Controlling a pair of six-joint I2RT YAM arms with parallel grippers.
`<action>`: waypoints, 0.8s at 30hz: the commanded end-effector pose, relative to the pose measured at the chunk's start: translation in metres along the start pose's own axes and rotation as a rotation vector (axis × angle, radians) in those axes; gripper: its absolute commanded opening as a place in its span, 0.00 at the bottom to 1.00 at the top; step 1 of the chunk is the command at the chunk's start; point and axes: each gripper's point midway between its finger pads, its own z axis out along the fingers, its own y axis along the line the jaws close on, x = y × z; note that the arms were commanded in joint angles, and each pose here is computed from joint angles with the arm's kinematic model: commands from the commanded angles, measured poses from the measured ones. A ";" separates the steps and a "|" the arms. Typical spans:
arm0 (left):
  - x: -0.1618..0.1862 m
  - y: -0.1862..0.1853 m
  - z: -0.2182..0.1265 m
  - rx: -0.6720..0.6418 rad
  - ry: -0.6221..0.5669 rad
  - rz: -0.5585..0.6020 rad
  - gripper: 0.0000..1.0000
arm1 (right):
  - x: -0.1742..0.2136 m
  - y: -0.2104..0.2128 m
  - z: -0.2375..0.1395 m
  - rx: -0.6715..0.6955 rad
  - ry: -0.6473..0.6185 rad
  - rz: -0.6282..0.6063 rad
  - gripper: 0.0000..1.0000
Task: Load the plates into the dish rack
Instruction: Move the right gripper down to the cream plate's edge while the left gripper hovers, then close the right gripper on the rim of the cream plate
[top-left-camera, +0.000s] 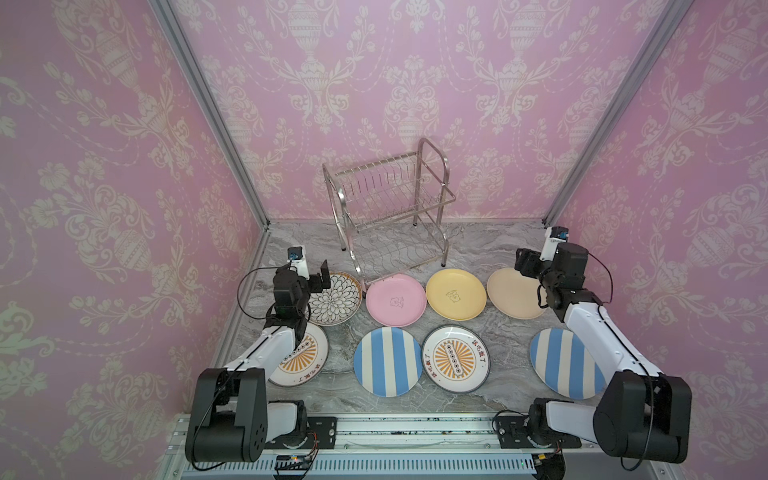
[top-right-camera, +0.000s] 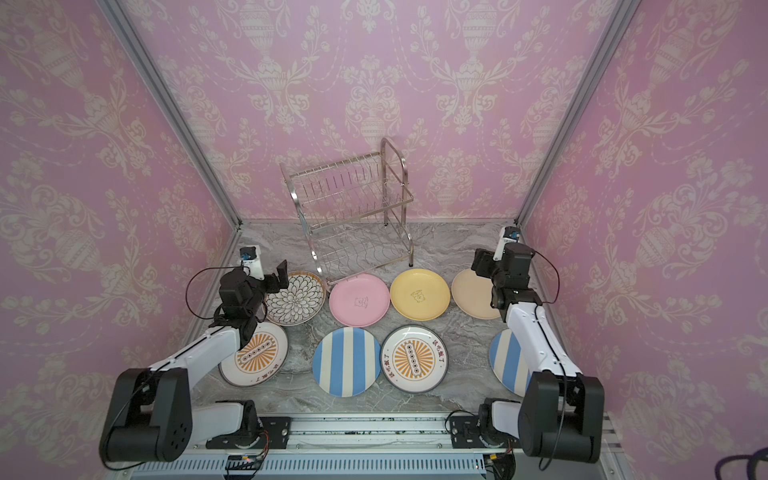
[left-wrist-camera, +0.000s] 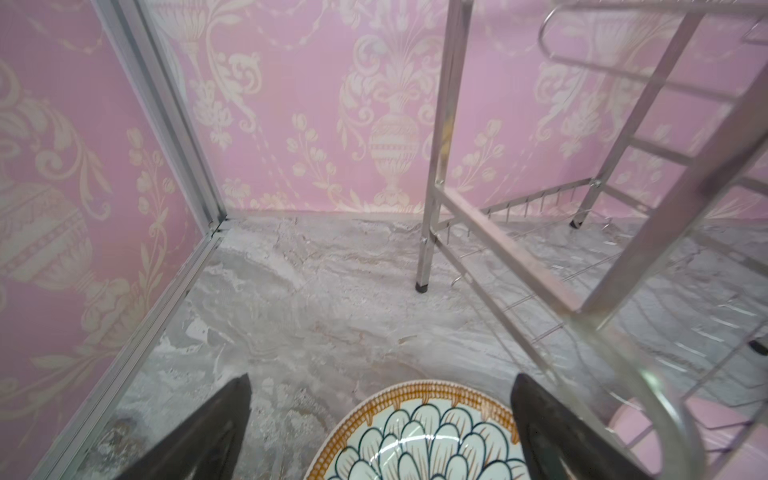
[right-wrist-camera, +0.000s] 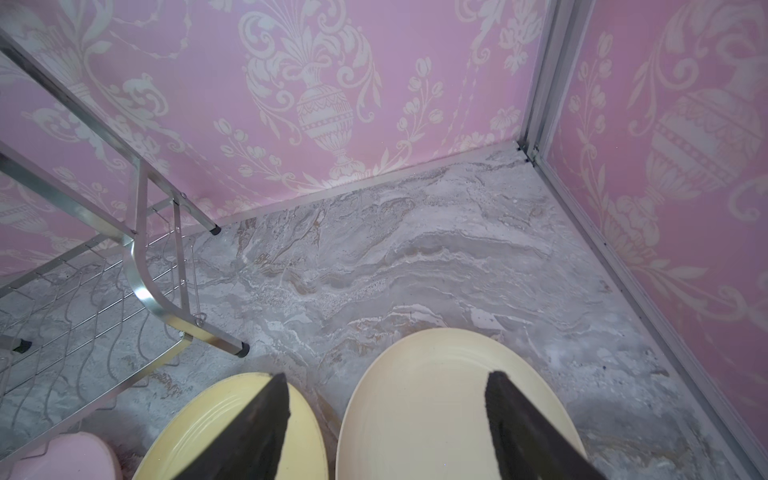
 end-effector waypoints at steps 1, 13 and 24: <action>0.013 -0.021 -0.009 0.104 0.125 -0.100 0.99 | 0.071 -0.028 -0.015 0.065 0.324 0.126 0.72; -0.034 -0.060 -0.031 0.293 0.061 -0.124 0.99 | 0.102 -0.111 0.011 0.127 0.451 0.361 0.61; -0.040 -0.070 -0.034 0.337 0.065 -0.139 0.99 | 0.116 -0.125 0.043 0.133 0.498 0.374 0.54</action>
